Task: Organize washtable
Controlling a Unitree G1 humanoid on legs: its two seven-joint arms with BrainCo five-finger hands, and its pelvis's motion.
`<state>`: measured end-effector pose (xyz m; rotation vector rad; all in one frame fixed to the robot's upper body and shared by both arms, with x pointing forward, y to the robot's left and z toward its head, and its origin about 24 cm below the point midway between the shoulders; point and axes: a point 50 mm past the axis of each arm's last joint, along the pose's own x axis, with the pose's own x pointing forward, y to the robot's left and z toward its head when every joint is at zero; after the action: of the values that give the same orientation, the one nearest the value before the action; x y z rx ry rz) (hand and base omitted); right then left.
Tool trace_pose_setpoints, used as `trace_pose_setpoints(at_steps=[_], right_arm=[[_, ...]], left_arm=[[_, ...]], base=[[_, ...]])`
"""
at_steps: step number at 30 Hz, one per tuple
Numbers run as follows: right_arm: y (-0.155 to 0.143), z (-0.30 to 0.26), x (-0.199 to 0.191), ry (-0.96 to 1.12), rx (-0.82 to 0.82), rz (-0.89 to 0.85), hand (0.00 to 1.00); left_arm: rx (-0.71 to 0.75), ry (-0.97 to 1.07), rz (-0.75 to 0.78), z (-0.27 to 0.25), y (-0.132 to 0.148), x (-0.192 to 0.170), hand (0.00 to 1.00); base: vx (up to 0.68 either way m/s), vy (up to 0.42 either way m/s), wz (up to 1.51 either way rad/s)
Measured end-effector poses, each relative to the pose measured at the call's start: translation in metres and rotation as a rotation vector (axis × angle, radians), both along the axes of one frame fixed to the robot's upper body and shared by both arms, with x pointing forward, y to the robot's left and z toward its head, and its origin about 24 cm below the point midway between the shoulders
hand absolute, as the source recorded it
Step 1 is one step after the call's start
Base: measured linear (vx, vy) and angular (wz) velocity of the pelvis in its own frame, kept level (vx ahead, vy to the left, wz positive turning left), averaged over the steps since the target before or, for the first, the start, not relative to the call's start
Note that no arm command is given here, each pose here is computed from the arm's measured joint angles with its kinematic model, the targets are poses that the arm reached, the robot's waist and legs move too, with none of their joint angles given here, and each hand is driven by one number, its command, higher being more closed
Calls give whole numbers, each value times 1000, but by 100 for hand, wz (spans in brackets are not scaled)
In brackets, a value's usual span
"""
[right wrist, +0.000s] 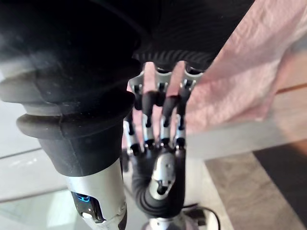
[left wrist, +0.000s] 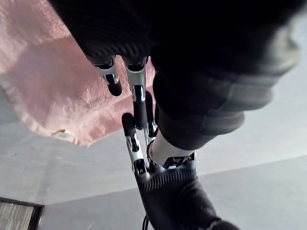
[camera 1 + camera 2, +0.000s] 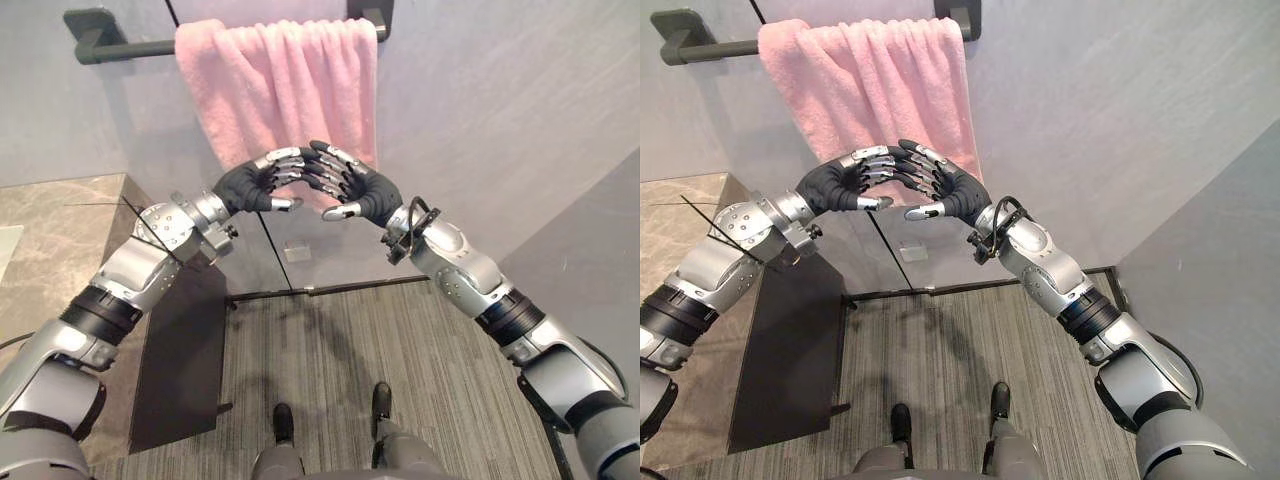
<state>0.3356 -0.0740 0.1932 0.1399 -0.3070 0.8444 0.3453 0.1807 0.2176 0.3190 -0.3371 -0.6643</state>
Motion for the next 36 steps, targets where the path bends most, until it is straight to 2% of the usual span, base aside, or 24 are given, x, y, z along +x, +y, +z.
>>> trace_pose_setpoints(at_steps=[11,14,25,36], right_arm=[[-11,11,3,-25,40,-38,0],[-10,12,4,-29,48,-38,0],[-14,51,7,-126,111,-64,0],[-5,78,5,-191,173,-24,0]], left_arm=[[-98,-92,119,35,17,13,0],[-100,-102,120,38,17,13,0],[-150,-282,152,100,16,12,0],[-184,-325,215,108,25,12,0]], base=[[13,32,0],[-12,21,4],[-22,48,2],[-15,44,6]])
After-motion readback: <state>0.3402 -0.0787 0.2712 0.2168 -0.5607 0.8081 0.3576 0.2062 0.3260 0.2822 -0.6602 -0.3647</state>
